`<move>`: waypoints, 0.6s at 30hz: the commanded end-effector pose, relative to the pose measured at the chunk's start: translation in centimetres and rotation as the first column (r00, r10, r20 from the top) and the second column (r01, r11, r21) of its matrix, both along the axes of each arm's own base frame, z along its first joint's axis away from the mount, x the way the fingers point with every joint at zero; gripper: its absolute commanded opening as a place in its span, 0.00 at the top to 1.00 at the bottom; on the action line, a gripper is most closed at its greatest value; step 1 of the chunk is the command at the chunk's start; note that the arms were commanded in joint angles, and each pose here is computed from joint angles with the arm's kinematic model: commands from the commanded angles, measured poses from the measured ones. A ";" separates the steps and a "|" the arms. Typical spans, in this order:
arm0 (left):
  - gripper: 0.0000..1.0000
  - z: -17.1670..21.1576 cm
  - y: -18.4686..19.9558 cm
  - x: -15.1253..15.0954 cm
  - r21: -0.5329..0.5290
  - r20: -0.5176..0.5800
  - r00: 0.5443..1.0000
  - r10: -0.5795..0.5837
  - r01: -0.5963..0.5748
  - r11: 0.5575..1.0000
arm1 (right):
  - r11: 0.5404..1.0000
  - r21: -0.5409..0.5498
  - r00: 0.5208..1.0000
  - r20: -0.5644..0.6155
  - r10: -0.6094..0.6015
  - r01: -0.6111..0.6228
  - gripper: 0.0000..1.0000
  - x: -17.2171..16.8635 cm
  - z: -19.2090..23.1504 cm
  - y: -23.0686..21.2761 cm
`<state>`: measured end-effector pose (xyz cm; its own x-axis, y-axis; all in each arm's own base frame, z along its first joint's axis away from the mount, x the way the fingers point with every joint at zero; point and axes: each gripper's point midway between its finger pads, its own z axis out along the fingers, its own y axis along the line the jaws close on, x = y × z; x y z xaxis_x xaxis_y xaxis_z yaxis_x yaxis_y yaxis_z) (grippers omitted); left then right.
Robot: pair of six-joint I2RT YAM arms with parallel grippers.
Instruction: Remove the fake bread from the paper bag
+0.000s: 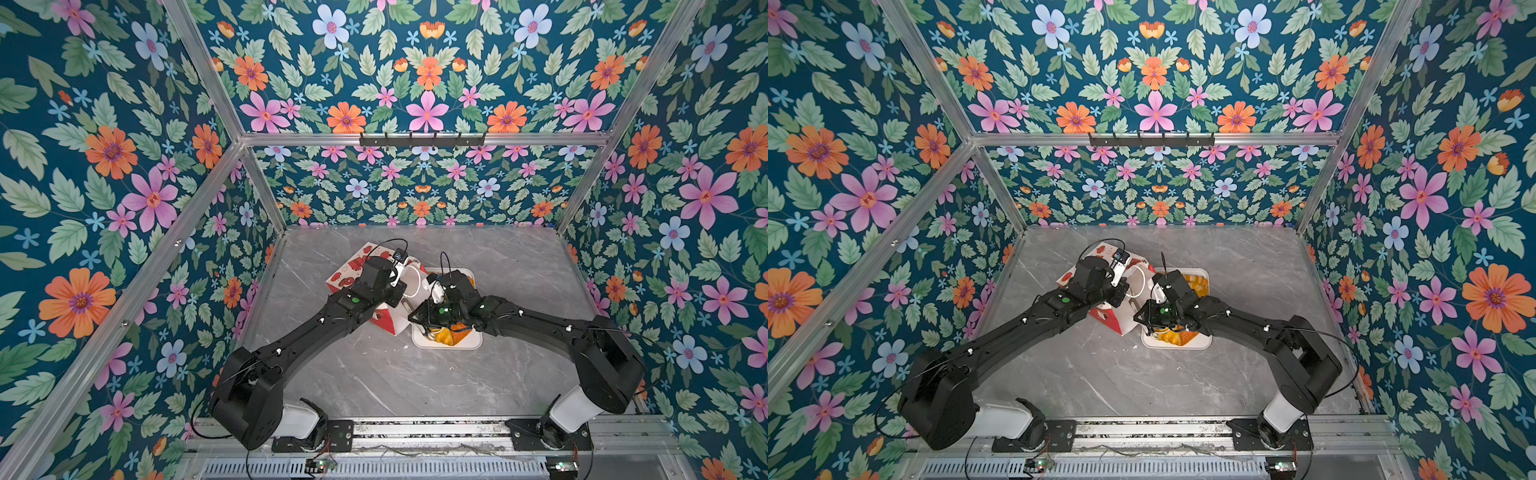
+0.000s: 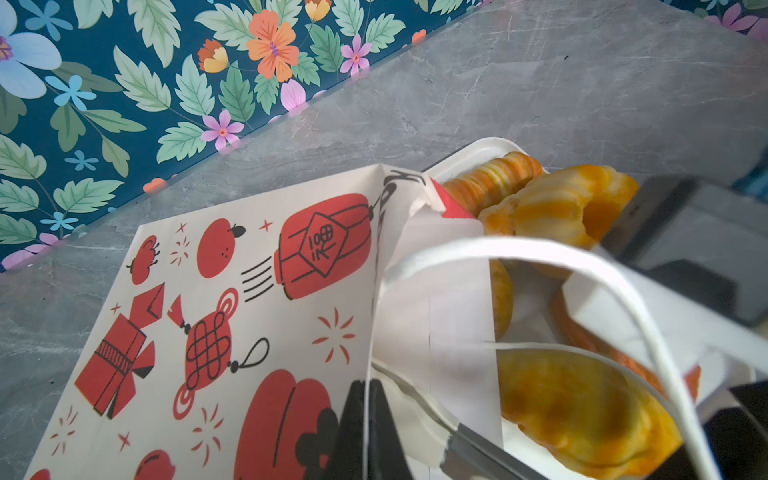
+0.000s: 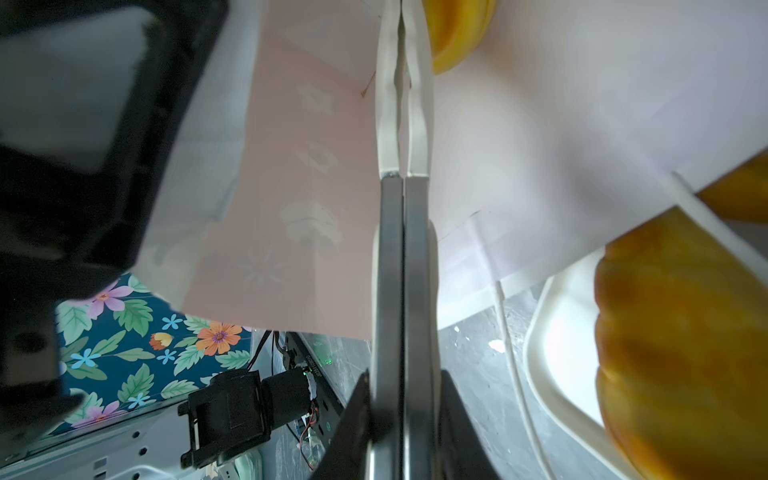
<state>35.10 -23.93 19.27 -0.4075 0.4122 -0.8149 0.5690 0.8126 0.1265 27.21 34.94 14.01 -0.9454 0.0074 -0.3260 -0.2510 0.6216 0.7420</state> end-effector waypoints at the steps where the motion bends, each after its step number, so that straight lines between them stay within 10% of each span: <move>1: 1.00 0.2 0.0 0.2 0.003 0.012 1.000 0.001 -0.001 1.000 | 1.000 -0.026 1.000 0.017 0.011 -0.010 1.00 -0.6 -0.1 -0.8; 18: 1.00 0.1 0.2 -0.1 0.007 0.013 1.000 0.000 0.000 1.000 | 0.998 -0.062 0.998 0.055 -0.005 0.009 0.68 -1.5 0.7 -2.6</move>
